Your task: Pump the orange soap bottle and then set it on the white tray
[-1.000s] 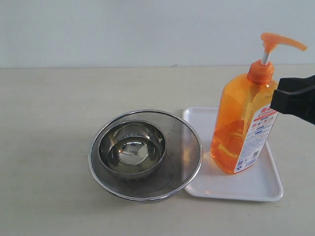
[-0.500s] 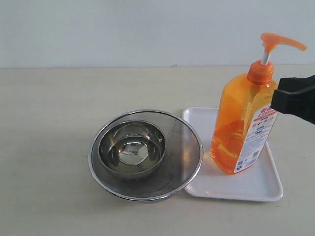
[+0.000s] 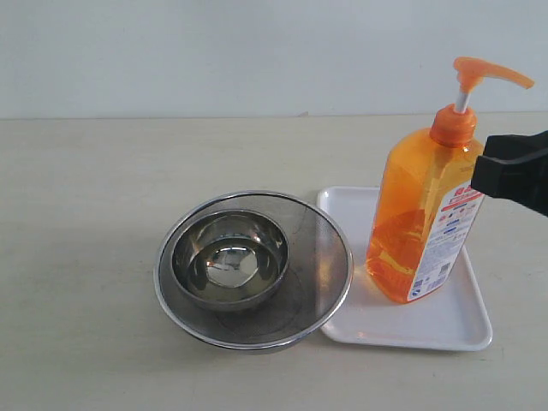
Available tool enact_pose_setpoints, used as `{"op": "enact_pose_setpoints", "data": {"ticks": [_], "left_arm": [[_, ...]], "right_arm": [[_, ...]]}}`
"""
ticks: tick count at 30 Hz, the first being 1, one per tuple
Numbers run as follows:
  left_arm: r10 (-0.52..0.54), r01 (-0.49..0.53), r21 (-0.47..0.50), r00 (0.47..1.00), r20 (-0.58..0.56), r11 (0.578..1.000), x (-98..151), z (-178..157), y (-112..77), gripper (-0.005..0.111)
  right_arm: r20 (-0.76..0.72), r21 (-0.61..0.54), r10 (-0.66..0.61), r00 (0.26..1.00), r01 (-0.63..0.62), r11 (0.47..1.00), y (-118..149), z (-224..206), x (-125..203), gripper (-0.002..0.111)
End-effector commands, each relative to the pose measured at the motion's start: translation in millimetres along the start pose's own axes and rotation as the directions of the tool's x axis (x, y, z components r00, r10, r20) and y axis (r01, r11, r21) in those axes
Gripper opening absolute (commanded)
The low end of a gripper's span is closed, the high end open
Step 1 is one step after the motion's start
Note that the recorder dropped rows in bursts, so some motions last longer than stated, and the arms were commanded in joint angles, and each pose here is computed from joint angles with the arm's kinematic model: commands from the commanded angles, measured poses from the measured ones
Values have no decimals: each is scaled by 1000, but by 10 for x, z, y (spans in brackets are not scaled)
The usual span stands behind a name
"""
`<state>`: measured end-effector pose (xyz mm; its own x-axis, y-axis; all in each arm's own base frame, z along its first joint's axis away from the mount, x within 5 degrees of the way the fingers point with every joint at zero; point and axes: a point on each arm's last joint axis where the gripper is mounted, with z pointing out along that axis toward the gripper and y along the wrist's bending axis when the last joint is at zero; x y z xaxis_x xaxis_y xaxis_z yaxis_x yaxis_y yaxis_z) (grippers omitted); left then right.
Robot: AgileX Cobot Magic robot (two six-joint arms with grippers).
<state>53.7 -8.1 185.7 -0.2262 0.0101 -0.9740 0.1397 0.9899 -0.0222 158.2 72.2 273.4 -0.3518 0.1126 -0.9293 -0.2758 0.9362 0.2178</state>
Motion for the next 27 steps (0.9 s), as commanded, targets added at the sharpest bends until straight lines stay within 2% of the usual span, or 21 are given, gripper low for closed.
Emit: {"op": "enact_pose_setpoints", "data": {"ticks": [1,27], "left_arm": [[-2,2,-1,1000,-10,1000,19,0,-1,96],[-11,11,-1,999,-30,1000,37,0,-1,96]], "right_arm": [[4,9,-8,1000,8,1000,-14,-8,5,0],[1,1,-9,1000,9,1000,-7,-8,8,0]]}}
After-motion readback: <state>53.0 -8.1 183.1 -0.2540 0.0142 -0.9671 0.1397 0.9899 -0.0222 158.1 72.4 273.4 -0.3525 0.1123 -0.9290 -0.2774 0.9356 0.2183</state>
